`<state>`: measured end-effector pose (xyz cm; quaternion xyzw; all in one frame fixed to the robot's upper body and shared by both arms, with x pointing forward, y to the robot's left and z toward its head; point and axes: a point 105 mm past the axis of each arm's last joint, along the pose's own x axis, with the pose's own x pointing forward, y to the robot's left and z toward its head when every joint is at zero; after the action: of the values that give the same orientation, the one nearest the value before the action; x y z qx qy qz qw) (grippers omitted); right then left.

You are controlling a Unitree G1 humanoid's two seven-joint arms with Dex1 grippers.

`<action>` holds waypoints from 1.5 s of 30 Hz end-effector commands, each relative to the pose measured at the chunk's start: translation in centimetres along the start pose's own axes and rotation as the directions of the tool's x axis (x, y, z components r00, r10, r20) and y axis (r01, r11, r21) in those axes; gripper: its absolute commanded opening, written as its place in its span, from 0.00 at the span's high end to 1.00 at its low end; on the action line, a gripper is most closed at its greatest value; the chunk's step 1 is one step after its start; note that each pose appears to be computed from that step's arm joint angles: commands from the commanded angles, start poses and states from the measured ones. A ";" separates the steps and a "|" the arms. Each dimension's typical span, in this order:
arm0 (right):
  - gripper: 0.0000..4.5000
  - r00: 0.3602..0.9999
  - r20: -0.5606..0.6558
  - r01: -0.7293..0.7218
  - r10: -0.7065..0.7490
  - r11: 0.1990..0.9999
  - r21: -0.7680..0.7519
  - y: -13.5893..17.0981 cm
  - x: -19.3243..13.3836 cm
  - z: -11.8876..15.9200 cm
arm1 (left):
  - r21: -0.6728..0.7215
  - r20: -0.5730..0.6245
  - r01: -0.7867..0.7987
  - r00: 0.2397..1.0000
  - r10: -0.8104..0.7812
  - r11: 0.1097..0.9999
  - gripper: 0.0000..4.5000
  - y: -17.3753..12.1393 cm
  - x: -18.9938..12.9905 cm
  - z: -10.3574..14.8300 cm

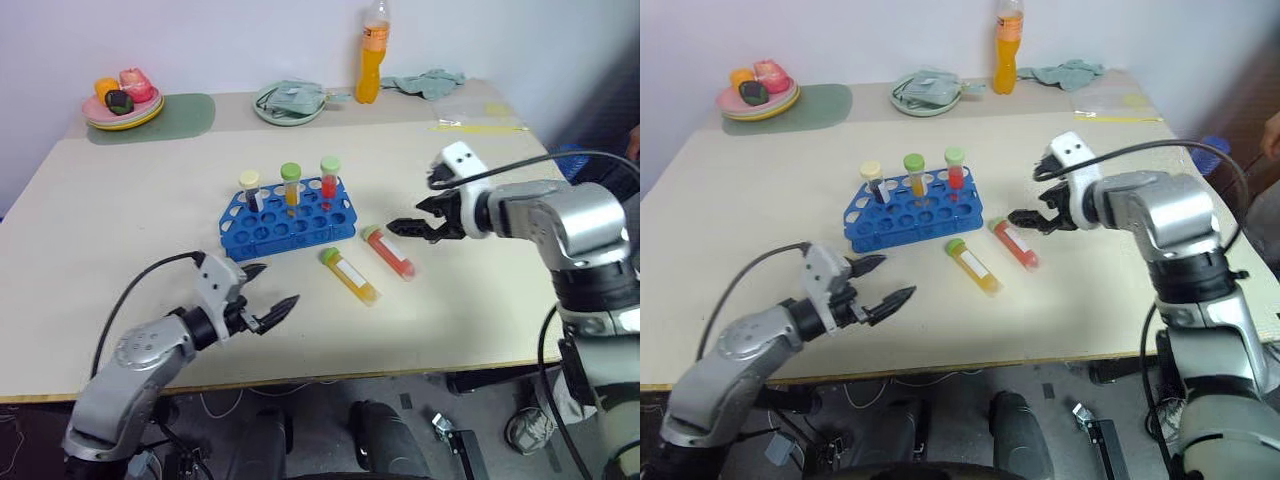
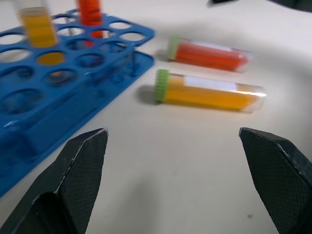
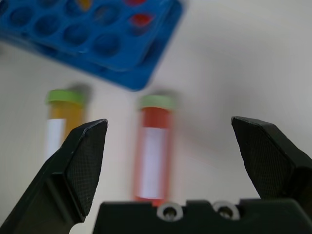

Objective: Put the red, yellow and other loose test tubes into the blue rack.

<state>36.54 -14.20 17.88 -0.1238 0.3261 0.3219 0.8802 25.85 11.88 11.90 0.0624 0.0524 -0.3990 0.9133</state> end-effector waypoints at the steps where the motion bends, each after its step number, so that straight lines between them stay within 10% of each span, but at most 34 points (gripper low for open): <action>1: 0.00 0.993 -0.105 0.053 -0.046 0.996 0.067 -0.1 0.4 0.8 | 0.048 0.021 0.022 1.000 -0.023 0.999 0.01 -0.7 0.3 0.0; 16: 0.00 0.931 -0.350 0.164 -0.108 0.978 0.132 0.1 3.2 0.5 | 0.056 0.050 -0.022 0.999 0.019 0.998 0.01 -1.2 0.4 0.1; 25: 0.83 0.925 -0.367 0.149 -0.104 0.984 0.096 0.2 4.0 0.2 | 0.058 0.060 -0.026 0.998 0.023 0.998 0.00 -1.4 0.6 0.4; 31: 0.85 0.947 -0.321 0.076 -0.033 0.990 0.122 0.7 1.2 1.0 | 0.059 0.059 -0.042 0.998 0.038 0.997 0.00 -1.2 0.4 0.4; 37: 0.85 0.986 0.164 -0.014 0.033 0.993 -0.117 1.8 -1.2 3.5 | 0.048 0.061 -0.107 0.993 0.104 0.993 0.00 -0.3 0.0 -0.1; 42: 0.85 0.693 0.713 0.004 0.107 0.988 -0.152 6.5 -2.6 6.2 | 0.024 0.101 -0.206 0.974 0.203 0.978 0.00 1.4 0.1 0.4; 45: 0.85 0.558 0.829 0.016 0.037 0.998 -0.055 7.7 -1.5 6.9 | 0.010 0.125 -0.236 0.964 0.233 0.972 0.00 2.2 0.5 1.2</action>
<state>34.12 -5.77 21.61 0.0242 -0.0582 0.3882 0.9194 27.65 12.41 11.81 0.0505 0.0075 -0.3028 0.9517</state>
